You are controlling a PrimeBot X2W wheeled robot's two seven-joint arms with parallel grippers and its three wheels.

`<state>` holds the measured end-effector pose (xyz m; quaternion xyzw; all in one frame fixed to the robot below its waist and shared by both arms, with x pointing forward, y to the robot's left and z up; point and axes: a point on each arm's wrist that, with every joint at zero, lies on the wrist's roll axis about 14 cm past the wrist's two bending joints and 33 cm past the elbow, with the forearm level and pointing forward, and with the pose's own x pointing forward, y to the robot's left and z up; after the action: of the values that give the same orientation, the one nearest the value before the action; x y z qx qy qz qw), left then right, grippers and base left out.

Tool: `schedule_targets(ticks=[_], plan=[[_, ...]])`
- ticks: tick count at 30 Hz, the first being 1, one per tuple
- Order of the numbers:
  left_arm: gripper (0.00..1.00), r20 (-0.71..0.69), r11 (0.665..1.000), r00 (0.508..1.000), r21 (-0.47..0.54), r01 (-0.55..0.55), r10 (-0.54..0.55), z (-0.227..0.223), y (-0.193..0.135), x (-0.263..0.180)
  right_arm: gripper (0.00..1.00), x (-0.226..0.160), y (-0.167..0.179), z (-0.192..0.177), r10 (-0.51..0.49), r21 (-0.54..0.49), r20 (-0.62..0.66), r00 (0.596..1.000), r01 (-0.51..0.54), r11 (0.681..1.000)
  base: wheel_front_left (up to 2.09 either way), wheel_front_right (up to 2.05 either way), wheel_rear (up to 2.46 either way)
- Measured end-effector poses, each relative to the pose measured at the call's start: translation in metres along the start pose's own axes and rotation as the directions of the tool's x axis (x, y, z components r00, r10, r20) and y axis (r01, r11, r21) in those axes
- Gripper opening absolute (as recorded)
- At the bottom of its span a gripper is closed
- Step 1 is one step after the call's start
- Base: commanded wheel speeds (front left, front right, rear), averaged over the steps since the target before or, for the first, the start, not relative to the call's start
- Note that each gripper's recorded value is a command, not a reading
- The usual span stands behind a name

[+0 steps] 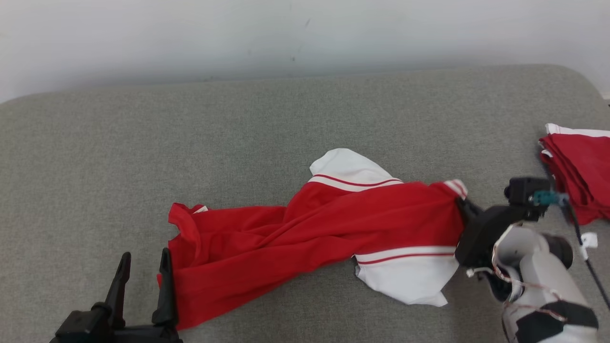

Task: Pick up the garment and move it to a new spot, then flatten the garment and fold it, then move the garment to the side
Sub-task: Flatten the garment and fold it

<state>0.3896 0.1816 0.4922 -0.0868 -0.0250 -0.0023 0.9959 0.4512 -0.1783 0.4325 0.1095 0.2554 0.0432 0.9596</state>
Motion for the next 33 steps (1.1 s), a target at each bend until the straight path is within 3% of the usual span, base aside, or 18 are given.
schedule_targets(ticks=[7, 15, 16, 17, 22, 28, 33], plan=[[1.00, 0.002, 1.000, 1.000, 0.003, 0.010, -0.010, -0.001, -0.002, 0.006, 0.00, 0.026, -0.002, 0.040, -0.015, -0.045, 0.056, 0.998, 0.018, 0.999, 0.00, 0.00, 0.00], [1.00, 0.007, 1.000, 1.000, 0.018, -0.003, 0.002, 0.001, 0.005, 0.008, 0.00, 0.054, 0.010, 0.050, -0.006, -0.097, 0.072, 0.997, 0.013, 0.995, 0.00, 0.00, 0.00], [1.00, 0.012, 1.000, 1.000, 0.020, -0.005, 0.005, 0.003, 0.006, 0.009, 0.13, 0.056, 0.013, 0.050, -0.001, -0.109, 0.075, 0.997, 0.009, 0.994, 0.00, 0.00, 0.00], [1.00, 0.016, 1.000, 1.000, 0.021, -0.008, 0.007, 0.004, 0.007, 0.009, 1.00, 0.058, 0.015, 0.049, 0.003, -0.123, 0.077, 0.997, 0.006, 0.992, 0.00, 0.00, 0.00], [1.00, 0.041, 0.999, 0.999, 0.031, -0.014, 0.013, 0.013, 0.009, 0.008, 1.00, 0.055, 0.019, 0.063, 0.024, -0.195, 0.157, 0.987, 0.007, 0.981, 0.00, 0.00, 0.00], [1.00, 0.085, 0.999, 0.996, 0.040, -0.021, 0.018, 0.029, 0.010, 0.006, 1.00, 0.027, 0.026, 0.085, 0.091, -0.322, 0.322, 0.942, 0.019, 0.946, 0.00, 0.00, 0.00], [1.00, 0.092, 0.999, 0.995, 0.035, -0.040, 0.036, 0.032, 0.012, -0.003, 1.00, -0.009, 0.037, 0.080, 0.149, -0.293, 0.435, 0.888, -0.018, 0.956, 0.00, 0.00, 0.00]])
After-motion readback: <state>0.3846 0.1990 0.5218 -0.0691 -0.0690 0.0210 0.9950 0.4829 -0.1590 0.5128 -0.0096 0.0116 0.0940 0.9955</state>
